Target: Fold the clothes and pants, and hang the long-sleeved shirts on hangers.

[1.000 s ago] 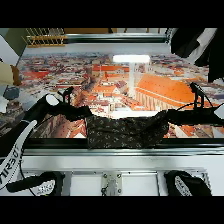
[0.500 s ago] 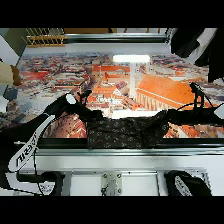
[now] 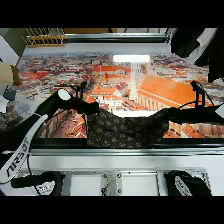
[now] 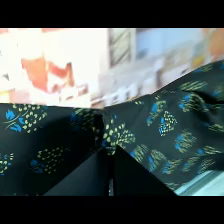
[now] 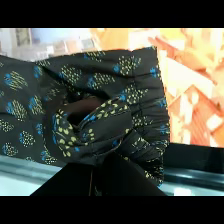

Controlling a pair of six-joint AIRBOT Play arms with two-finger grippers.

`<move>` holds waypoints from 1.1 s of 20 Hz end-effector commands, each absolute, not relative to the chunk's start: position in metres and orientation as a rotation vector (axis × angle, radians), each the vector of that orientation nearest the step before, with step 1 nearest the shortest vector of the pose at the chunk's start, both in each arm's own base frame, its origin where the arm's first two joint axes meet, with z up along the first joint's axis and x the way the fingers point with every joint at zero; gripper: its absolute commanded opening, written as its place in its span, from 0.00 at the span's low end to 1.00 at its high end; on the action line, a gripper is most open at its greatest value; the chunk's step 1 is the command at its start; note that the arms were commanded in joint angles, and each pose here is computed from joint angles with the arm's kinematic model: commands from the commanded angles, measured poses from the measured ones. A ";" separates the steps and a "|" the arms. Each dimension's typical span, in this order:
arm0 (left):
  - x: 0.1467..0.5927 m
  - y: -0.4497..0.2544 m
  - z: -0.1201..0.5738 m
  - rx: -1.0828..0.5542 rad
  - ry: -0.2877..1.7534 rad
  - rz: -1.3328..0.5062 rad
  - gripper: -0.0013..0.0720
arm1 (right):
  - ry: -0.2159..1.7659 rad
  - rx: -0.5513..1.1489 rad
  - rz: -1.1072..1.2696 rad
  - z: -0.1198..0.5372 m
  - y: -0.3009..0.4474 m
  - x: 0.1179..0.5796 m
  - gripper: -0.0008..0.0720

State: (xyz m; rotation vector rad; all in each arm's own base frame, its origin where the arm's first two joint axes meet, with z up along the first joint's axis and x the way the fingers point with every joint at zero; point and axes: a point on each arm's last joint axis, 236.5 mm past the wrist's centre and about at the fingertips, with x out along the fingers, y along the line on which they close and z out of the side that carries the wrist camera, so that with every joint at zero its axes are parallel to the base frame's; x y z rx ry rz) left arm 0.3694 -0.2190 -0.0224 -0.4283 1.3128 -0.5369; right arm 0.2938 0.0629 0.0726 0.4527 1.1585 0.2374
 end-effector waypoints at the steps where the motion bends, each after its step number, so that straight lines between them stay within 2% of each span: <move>1: 0.395 -0.194 0.107 -0.424 1.030 -0.583 0.03 | 1.018 0.385 0.268 0.132 0.060 0.315 0.03; 3: 0.394 -0.176 0.219 -0.379 0.768 -0.607 0.03 | 0.866 0.338 0.297 0.200 0.061 0.327 0.03; 6: 0.351 -0.154 0.360 -0.318 0.398 -0.608 0.03 | 0.627 0.285 0.348 0.299 0.071 0.321 0.03; 10: 0.272 -0.144 0.457 -0.252 0.125 -0.625 0.03 | 0.448 0.219 0.359 0.366 0.076 0.288 0.03; 14: 0.213 -0.136 0.501 -0.230 -0.051 -0.621 0.03 | 0.406 0.189 0.358 0.379 0.081 0.251 0.03; 17: 0.192 -0.129 0.524 -0.262 -0.145 -0.612 0.03 | 0.461 0.215 0.289 0.368 0.071 0.231 0.03; 19: 0.199 -0.130 0.521 -0.267 -0.130 -0.609 0.03 | 0.533 0.263 0.245 0.354 0.066 0.222 0.03; 22: 0.257 -0.138 0.478 -0.299 0.061 -0.611 0.03 | 0.691 0.405 0.206 0.324 0.067 0.223 0.03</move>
